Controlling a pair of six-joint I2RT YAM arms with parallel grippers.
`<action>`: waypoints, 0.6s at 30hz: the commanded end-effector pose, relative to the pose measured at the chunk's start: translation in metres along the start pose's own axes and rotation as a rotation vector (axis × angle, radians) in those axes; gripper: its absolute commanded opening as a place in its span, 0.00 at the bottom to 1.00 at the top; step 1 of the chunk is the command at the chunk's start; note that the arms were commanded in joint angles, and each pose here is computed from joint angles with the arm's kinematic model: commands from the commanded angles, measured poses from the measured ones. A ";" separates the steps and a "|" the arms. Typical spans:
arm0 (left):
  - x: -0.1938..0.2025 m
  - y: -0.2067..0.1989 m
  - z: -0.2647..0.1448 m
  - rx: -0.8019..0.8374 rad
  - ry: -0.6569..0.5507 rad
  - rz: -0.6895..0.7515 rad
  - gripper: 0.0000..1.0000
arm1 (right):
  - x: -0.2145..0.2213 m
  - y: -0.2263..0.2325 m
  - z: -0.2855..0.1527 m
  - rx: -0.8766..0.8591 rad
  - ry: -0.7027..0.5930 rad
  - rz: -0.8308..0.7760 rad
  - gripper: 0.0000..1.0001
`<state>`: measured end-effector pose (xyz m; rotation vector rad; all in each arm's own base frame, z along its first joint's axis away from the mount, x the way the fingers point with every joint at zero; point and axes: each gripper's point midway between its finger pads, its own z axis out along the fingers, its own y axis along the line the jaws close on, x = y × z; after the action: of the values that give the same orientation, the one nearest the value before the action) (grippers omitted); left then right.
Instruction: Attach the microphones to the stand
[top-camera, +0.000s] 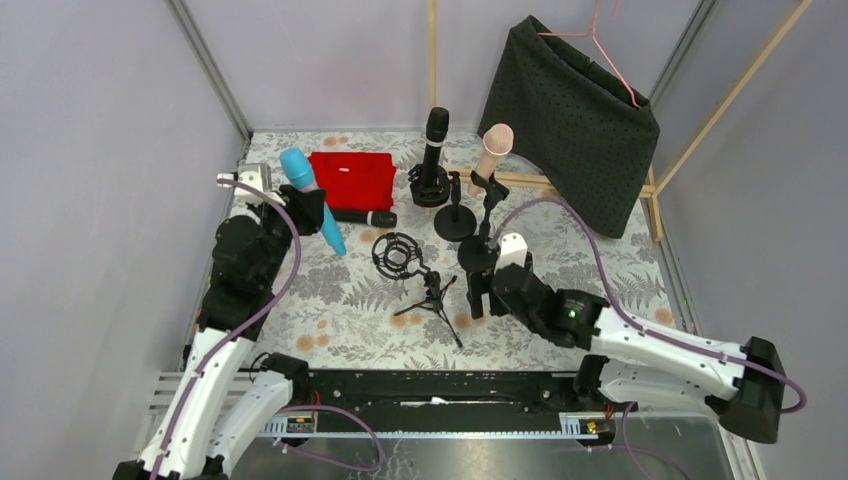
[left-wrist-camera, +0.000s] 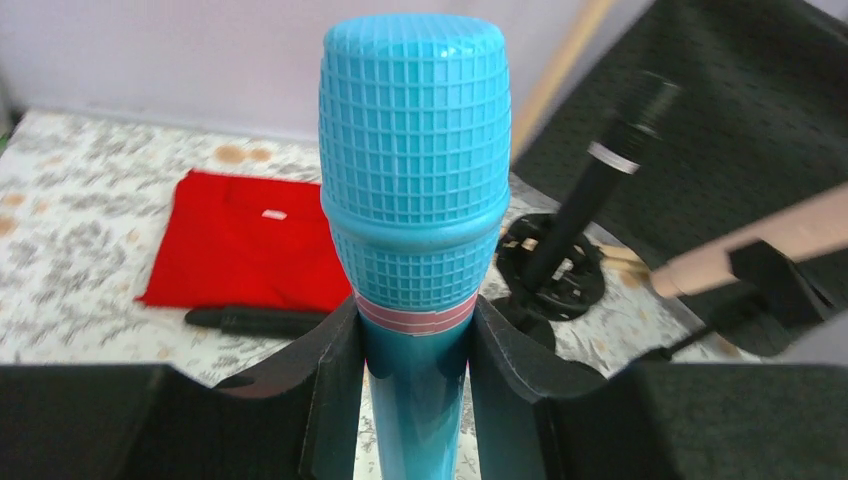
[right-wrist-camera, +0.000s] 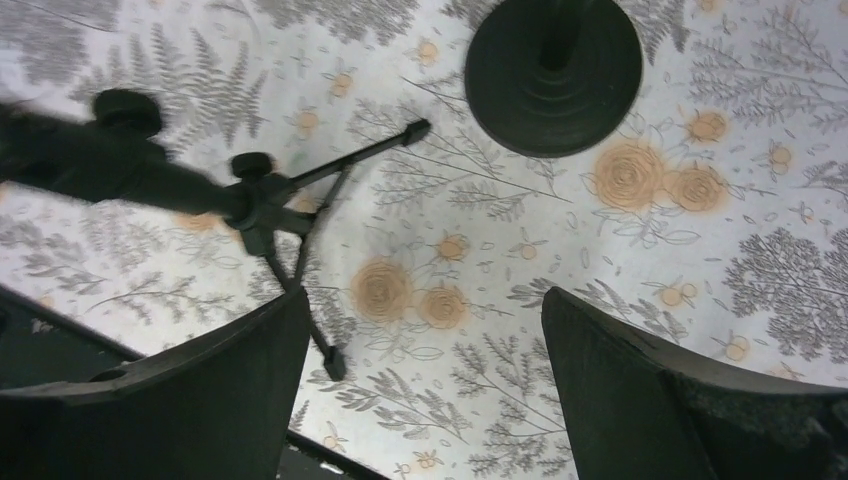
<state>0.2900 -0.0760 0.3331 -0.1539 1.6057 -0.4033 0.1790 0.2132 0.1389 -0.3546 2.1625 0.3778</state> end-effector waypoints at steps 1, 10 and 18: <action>-0.029 -0.046 -0.020 0.265 -0.091 0.137 0.00 | 0.007 -0.019 0.011 0.023 0.159 0.016 0.92; -0.050 -0.103 -0.055 0.572 -0.071 0.212 0.00 | -0.026 -0.028 0.004 -0.065 0.061 0.178 0.92; -0.081 -0.150 -0.114 0.886 -0.219 0.292 0.00 | -0.042 -0.028 -0.030 -0.168 -0.128 0.185 0.96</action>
<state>0.2070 -0.1531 0.4120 0.4895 1.3403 -0.7257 0.1953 0.1820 0.1742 -0.1936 2.1311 0.6241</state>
